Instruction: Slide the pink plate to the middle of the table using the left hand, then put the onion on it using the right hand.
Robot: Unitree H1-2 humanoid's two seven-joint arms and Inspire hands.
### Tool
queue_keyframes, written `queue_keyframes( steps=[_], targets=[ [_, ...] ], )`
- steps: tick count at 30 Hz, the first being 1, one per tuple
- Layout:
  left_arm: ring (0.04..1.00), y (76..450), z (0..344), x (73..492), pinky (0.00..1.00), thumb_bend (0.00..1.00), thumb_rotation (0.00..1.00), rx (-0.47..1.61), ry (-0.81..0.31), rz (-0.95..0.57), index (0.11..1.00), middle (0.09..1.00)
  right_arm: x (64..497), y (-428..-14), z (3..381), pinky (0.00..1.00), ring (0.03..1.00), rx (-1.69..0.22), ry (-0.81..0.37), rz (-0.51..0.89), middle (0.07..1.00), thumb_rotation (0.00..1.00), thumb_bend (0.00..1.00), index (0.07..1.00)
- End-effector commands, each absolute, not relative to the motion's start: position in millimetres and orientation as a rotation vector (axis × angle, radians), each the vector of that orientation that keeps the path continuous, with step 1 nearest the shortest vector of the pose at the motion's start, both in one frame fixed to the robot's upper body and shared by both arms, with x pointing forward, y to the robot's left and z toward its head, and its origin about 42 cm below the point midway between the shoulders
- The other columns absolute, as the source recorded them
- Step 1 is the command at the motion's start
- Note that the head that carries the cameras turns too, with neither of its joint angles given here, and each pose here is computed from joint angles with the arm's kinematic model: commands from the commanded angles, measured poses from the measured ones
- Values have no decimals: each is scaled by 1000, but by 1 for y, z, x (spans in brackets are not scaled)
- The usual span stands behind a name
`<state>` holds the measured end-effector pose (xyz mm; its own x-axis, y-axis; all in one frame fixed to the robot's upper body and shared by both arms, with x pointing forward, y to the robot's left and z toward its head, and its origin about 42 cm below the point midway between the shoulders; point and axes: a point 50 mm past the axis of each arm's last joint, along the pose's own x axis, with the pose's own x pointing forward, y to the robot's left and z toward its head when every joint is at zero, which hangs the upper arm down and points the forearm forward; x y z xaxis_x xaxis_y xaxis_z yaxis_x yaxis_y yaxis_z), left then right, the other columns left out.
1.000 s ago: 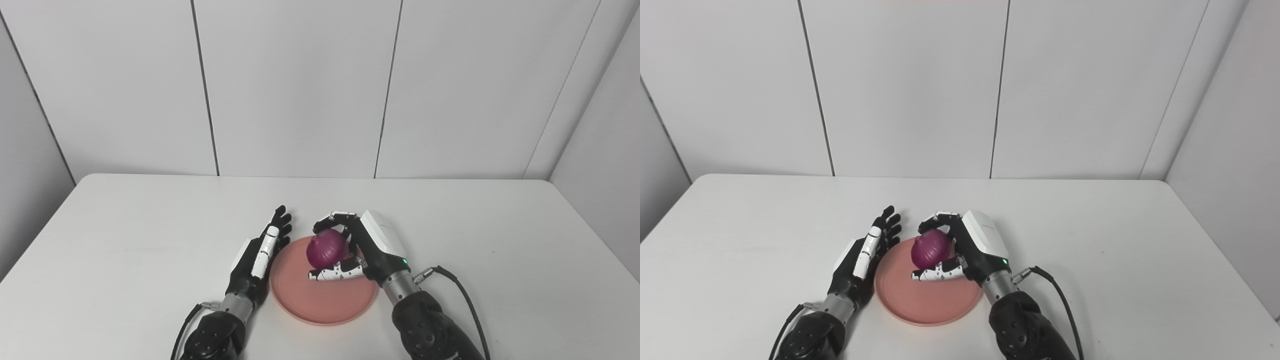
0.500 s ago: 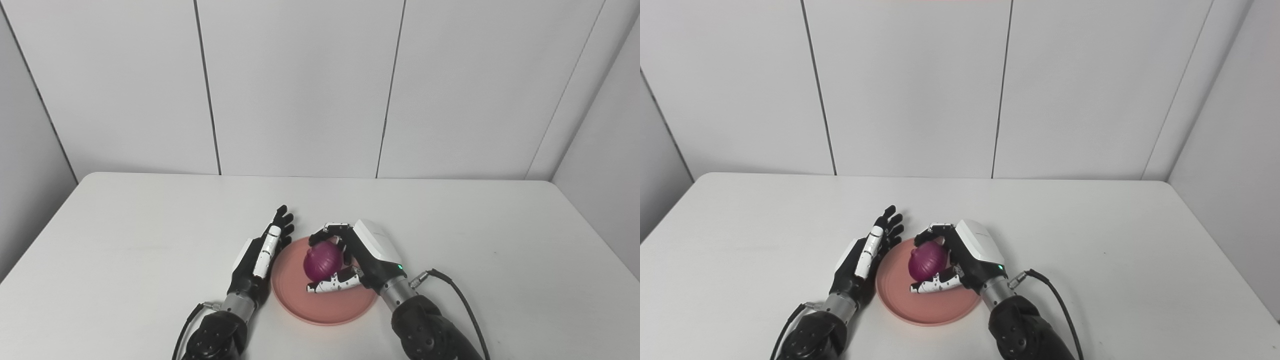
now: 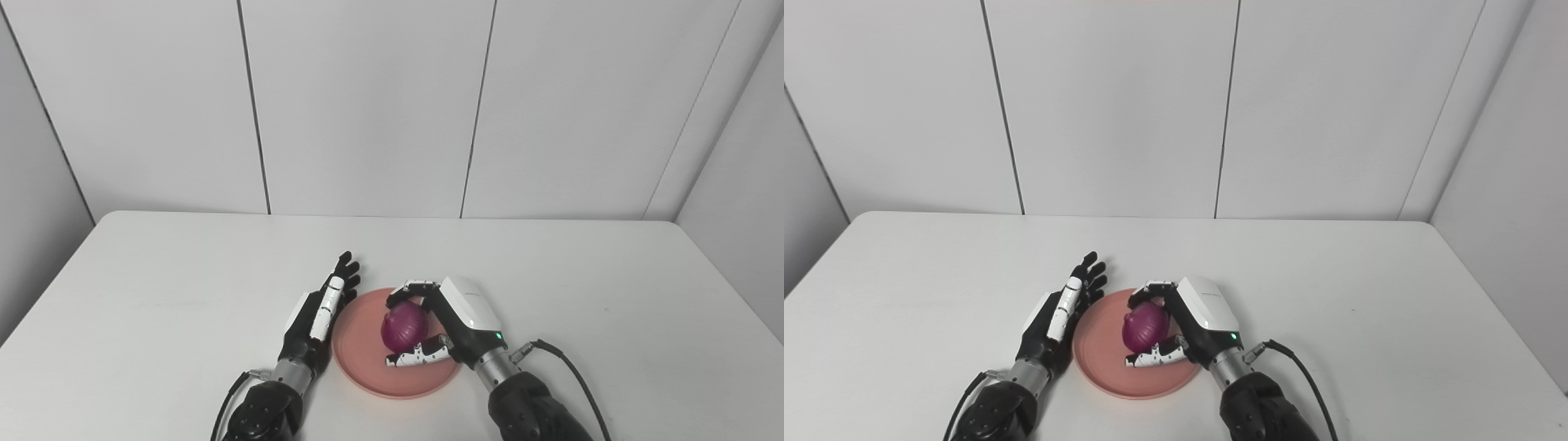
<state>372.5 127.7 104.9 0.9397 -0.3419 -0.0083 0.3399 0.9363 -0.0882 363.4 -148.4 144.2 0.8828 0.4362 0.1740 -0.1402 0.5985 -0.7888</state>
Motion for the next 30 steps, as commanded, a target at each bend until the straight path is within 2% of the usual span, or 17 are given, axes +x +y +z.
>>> queue_keyframes(
  steps=[1,2,6,13,25,30],
  targets=[
    [980,122,110,374,983,617,1000,-84,15,-374,989,985,369,-145,165,645,646,-862,-492,329,651,153,504,496],
    [981,121,110,374,983,620,1000,-85,16,-374,990,987,369,-146,165,658,665,-862,-495,331,670,276,554,606],
    [981,122,110,374,985,625,1000,-78,20,-374,990,986,368,-146,166,717,722,-862,-516,342,728,479,604,723],
    [993,121,111,373,993,622,1000,-77,18,-383,995,993,367,-148,167,826,799,-846,-533,364,798,608,616,794],
    [1000,121,111,372,1000,625,1000,-83,21,-391,1000,998,363,-154,166,859,846,-825,-527,357,856,717,642,855],
    [998,120,110,371,1000,637,1000,-84,24,-389,1000,994,362,-166,166,778,855,-768,-543,290,893,778,629,885]
  ],
)
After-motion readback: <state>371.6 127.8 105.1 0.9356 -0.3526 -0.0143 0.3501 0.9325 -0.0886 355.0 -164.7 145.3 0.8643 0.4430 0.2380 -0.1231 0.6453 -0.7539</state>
